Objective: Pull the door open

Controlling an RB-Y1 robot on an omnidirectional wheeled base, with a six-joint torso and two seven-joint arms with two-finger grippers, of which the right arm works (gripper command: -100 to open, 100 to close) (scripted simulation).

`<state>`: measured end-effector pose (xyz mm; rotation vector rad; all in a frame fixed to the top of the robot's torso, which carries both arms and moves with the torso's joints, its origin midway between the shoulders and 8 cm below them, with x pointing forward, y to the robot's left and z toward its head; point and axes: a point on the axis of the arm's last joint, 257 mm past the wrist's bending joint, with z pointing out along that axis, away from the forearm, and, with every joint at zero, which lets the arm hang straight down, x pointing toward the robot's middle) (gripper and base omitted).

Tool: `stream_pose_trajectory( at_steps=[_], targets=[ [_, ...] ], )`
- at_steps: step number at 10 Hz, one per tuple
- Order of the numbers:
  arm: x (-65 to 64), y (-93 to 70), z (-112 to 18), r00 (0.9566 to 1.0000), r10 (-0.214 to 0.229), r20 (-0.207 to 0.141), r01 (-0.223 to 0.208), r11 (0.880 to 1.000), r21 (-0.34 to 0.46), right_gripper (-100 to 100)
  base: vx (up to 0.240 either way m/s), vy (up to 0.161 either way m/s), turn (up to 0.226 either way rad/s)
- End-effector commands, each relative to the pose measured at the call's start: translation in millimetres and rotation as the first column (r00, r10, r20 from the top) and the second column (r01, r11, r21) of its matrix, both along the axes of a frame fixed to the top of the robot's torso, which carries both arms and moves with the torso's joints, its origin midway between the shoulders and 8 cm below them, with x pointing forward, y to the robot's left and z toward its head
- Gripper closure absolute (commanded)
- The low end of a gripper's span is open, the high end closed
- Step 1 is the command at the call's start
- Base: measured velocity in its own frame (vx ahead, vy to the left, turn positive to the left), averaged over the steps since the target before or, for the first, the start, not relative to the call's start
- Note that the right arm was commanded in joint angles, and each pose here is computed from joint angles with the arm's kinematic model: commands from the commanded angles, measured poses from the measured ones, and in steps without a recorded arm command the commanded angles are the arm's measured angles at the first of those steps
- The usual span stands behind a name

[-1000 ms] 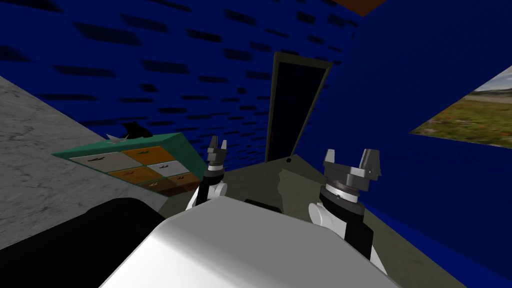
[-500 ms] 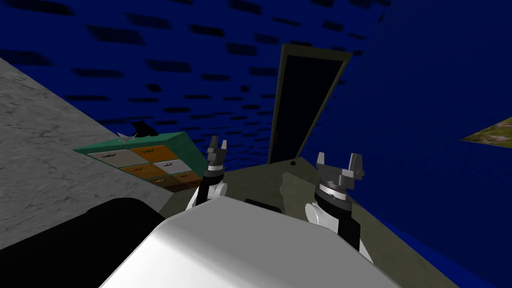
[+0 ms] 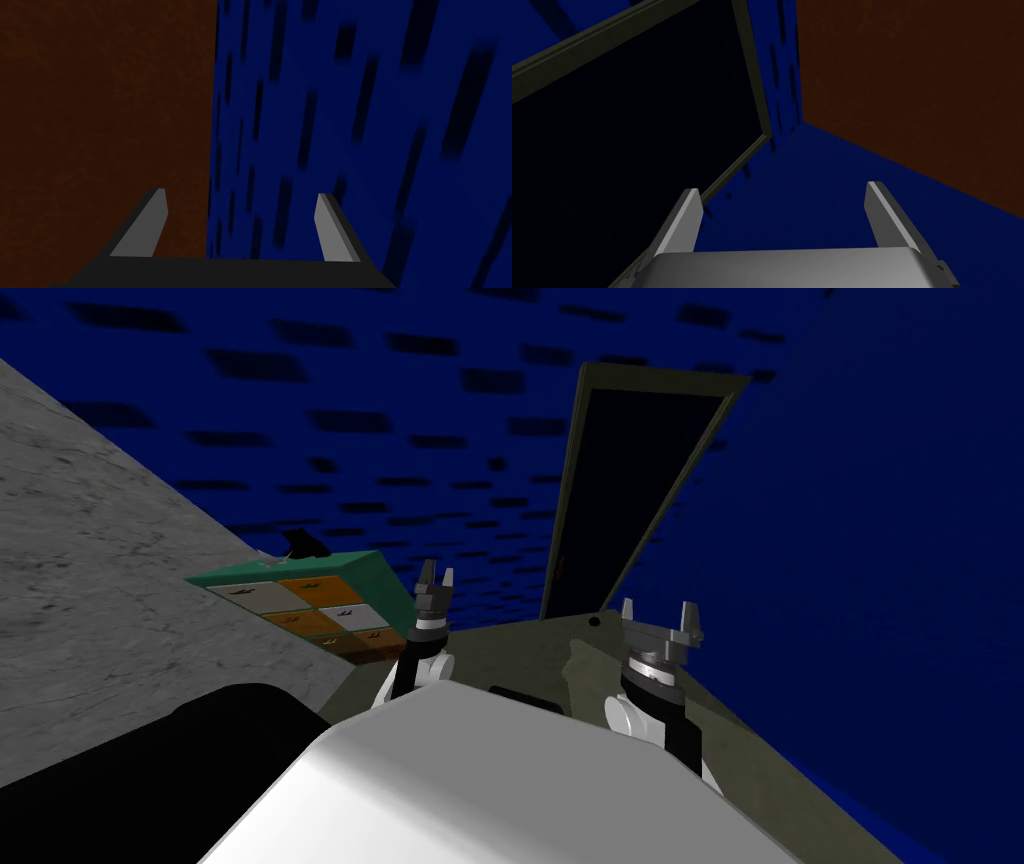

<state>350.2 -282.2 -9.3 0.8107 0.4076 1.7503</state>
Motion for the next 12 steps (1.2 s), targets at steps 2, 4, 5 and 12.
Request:
stream_pose_trajectory(
  at_steps=[2,4,5,12],
  targets=[
    [5.3,0.5,-17.7,0.9981,0.059,-0.019,-0.058,0.996,0.065,-100,0.086,-0.018,0.121],
    [9.8,0.4,-32.1,0.9941,0.103,-0.034,-0.098,0.988,0.116,-100,0.092,-0.027,0.123],
    [11.8,0.3,-39.4,0.9914,0.124,-0.04,-0.117,0.983,0.142,-100,0.096,-0.034,0.127],
    [23.6,-3.4,-97.7,0.9602,0.268,-0.081,-0.226,0.913,0.339,-100,0.091,-0.039,0.145]
  ],
)
